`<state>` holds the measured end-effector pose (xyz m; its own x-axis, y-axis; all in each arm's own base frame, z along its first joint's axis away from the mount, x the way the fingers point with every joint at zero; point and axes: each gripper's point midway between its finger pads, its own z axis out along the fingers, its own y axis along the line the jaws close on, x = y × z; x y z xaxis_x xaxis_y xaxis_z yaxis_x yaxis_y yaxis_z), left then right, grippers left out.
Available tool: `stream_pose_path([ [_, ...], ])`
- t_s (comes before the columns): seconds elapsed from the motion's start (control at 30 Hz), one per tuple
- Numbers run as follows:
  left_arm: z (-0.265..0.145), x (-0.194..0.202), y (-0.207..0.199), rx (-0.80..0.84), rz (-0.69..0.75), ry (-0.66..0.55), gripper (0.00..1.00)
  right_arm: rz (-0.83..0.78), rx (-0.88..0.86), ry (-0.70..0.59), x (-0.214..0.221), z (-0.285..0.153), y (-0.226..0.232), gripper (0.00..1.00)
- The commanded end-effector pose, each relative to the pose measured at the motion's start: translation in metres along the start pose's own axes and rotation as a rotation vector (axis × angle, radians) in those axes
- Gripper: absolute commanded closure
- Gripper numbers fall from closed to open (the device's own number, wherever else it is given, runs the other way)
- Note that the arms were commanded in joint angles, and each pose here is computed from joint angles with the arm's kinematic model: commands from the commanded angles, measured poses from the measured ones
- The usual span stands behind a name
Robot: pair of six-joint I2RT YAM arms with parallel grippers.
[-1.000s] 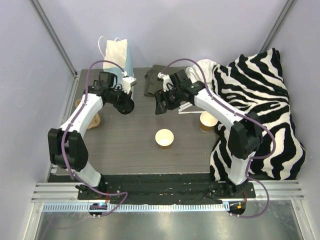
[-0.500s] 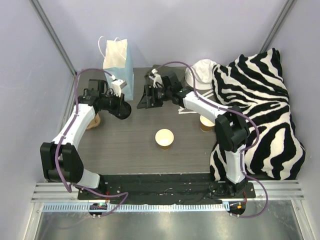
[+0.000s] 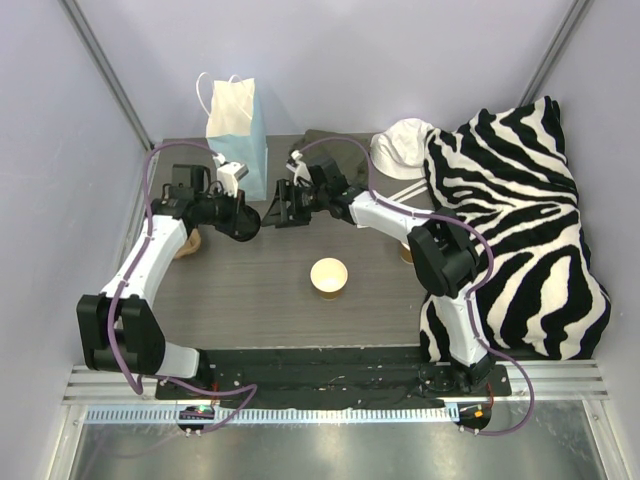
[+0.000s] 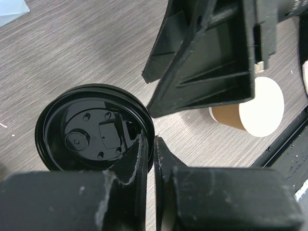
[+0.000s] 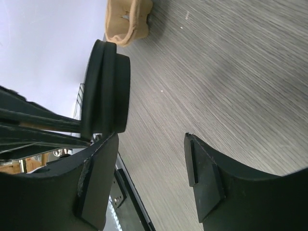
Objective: Pack the takeout coffee
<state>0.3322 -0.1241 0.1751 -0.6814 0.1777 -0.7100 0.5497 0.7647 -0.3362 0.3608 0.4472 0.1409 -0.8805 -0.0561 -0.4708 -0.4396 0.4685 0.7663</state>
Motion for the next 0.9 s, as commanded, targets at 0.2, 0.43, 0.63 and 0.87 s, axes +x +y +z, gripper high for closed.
stream_pose_path([
  [0.2, -0.001, -0.01, 0.005, 0.004, 0.013, -0.043, 1.0, -0.054, -0.157, -0.069, -0.019, -0.009, 0.045, 0.34],
  [0.43, -0.004, -0.012, -0.004, 0.037, 0.01, -0.053, 1.0, -0.035, -0.158, -0.07, -0.023, -0.001, 0.041, 0.34],
  [0.63, -0.007, -0.013, -0.006, 0.039, 0.009, -0.058, 1.0, -0.035, -0.138, -0.068, -0.022, 0.008, 0.035, 0.35],
  [0.87, -0.007, -0.012, 0.001, 0.001, 0.002, -0.057, 1.0, -0.062, -0.086, -0.06, -0.022, 0.027, 0.024, 0.39],
])
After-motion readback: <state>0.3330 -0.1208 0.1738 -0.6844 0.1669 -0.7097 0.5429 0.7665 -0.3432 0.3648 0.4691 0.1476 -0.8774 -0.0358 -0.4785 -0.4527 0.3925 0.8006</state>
